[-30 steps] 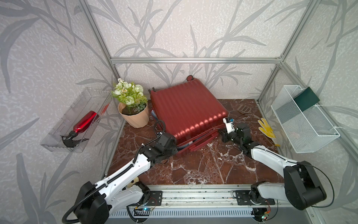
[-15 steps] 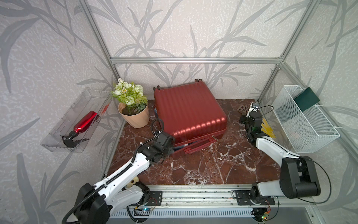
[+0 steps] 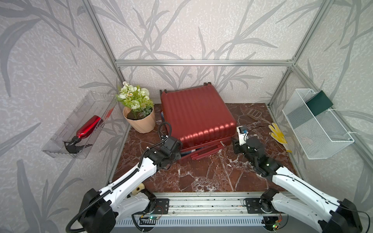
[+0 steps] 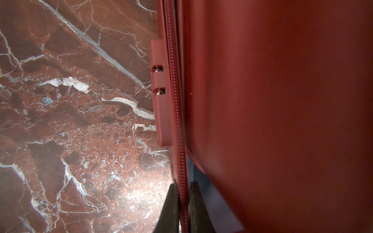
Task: Open the suitcase zippers
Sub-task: Unzip the zipper on the suitcase.
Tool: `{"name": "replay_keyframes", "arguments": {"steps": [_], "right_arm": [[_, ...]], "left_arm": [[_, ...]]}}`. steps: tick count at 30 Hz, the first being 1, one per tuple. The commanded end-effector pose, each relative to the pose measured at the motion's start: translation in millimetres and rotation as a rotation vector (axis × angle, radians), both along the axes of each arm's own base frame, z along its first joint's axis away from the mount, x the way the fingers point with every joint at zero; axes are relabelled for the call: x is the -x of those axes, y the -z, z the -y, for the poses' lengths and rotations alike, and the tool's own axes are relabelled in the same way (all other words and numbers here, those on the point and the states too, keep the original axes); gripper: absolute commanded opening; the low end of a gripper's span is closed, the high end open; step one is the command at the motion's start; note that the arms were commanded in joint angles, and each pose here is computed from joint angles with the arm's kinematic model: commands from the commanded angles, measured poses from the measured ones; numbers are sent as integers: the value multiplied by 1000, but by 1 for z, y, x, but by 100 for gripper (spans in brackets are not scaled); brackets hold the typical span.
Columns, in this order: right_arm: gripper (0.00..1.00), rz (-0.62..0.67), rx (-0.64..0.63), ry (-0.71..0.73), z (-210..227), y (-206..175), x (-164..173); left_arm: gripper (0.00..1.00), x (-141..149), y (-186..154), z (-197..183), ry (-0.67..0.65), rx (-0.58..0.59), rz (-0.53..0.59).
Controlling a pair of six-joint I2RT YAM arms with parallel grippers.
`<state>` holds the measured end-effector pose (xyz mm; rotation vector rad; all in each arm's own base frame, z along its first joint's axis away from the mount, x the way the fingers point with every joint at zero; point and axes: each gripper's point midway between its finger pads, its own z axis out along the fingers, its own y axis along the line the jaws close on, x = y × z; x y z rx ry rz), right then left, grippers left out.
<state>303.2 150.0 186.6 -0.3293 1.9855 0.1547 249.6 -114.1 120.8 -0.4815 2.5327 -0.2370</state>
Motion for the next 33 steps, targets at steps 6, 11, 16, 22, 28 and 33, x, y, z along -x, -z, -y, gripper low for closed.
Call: {"name": "replay_keyframes", "arguments": {"steps": [6,11,16,22,28,33], "right_arm": [[46,-129,176,-175,-40,34,12],[47,-95,178,-203,-48,31,14],[46,-87,210,-188,-51,41,7],[44,-7,248,-68,-50,57,-17],[16,131,275,7,-49,60,-30],[0,177,267,0,-47,47,-26]], "left_arm": [[0,5,11,-21,9,-114,-25],[0,5,12,-19,10,-98,-29],[0,5,15,-20,4,-91,-31],[0,6,18,-21,-10,-77,-33],[0,8,22,-19,-2,-68,-41],[0,8,18,-25,-16,-90,-33]]}}
